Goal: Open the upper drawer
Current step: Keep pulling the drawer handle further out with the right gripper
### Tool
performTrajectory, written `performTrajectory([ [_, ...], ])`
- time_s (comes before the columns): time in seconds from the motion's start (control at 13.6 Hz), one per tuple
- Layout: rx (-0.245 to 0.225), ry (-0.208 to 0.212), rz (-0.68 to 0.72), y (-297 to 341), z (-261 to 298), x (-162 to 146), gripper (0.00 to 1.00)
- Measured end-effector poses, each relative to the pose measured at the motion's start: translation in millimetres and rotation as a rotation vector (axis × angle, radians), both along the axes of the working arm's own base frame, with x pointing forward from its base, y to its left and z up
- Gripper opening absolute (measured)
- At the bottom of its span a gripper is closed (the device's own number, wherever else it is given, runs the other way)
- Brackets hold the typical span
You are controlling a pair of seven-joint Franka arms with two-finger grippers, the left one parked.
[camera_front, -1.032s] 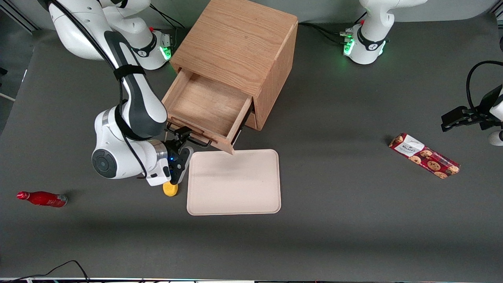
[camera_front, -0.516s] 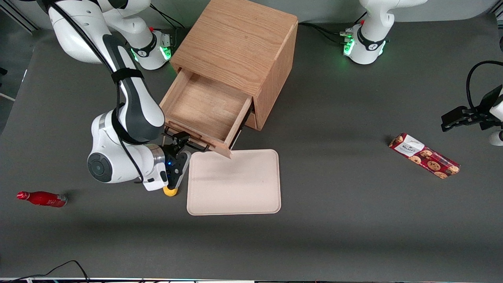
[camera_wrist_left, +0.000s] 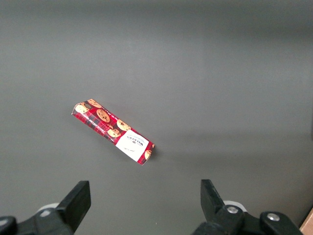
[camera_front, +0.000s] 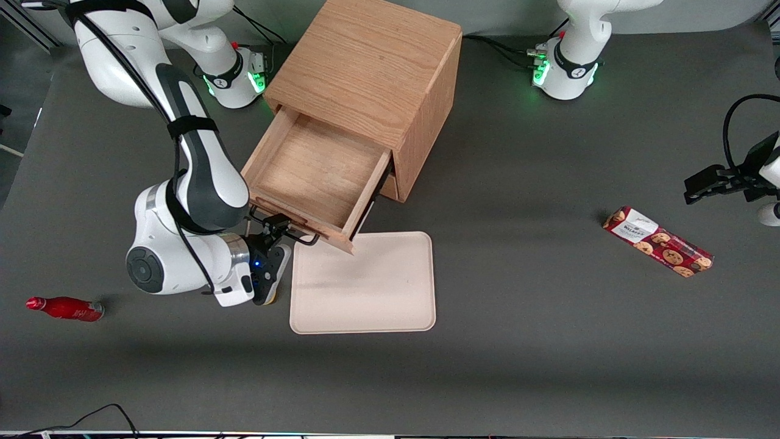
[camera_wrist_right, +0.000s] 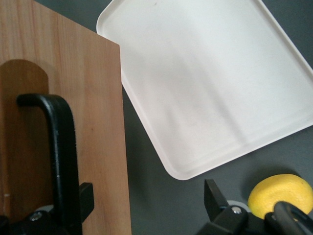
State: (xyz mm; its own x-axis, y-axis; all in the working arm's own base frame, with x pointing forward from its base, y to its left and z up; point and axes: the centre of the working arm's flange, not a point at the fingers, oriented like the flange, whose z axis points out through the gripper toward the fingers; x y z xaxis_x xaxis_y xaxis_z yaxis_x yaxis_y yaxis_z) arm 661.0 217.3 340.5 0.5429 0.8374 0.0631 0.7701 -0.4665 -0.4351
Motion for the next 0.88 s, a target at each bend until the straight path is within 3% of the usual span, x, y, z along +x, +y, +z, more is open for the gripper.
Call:
performTrajectory([
  [0.88, 0.020, -0.036, -0.006, -26, -1, 23, 1.00],
])
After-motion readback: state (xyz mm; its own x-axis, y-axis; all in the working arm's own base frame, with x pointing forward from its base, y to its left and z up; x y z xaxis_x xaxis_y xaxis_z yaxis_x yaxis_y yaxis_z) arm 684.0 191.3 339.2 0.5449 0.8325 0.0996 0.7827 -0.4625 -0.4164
